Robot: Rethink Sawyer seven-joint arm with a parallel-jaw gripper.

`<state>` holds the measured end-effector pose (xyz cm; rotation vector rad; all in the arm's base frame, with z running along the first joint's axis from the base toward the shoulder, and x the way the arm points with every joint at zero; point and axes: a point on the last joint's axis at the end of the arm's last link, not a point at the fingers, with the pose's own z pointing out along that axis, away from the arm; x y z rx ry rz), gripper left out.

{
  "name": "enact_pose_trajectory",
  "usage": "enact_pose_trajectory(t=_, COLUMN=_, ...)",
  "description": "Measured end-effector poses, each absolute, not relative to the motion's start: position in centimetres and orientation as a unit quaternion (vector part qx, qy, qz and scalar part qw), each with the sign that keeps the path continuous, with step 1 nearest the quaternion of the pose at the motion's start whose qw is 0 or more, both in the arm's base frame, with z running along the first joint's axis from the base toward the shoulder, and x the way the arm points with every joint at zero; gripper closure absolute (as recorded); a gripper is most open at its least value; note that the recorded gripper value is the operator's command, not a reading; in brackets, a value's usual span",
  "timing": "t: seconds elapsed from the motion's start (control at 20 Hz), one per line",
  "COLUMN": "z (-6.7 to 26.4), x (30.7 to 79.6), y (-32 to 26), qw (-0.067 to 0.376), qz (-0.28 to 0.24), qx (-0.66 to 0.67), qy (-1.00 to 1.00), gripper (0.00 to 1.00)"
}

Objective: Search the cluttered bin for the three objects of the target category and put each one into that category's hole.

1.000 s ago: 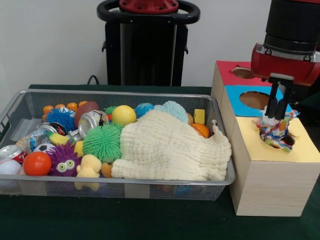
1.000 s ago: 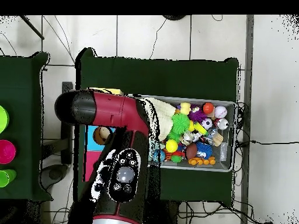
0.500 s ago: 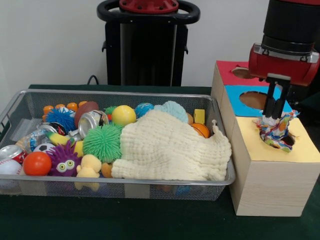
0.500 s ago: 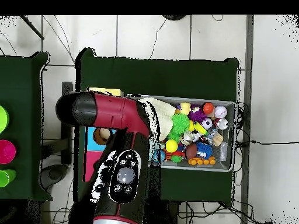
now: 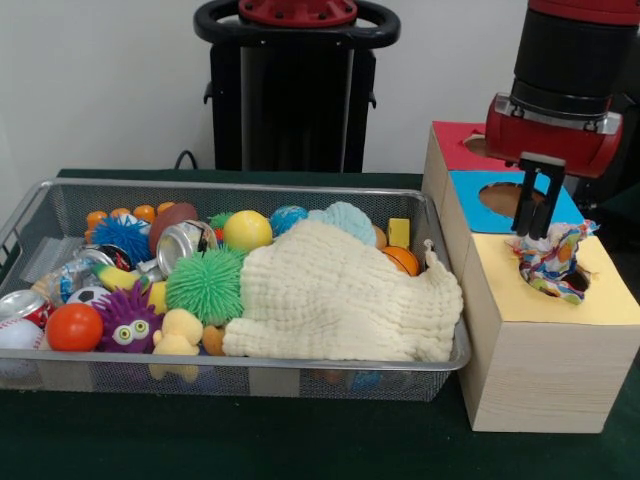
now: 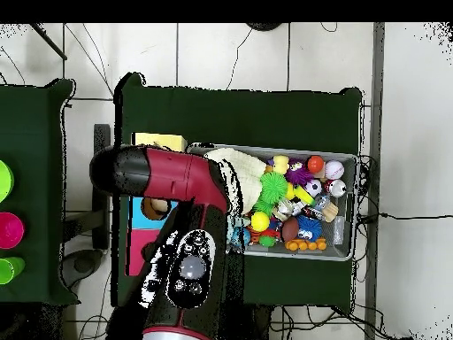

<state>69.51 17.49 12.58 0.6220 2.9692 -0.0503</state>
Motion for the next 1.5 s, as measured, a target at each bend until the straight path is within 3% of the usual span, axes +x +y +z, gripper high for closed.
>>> enact_pose_trajectory(t=1.1, z=11.7, x=68.3, y=20.9, qw=0.05, qz=-0.013, qx=0.187, qy=0.981, gripper=1.0)
enact_pose_trajectory(t=1.5, z=9.5, x=68.8, y=21.1, qw=0.064, qz=-0.018, qx=0.182, qy=0.981, gripper=1.0)
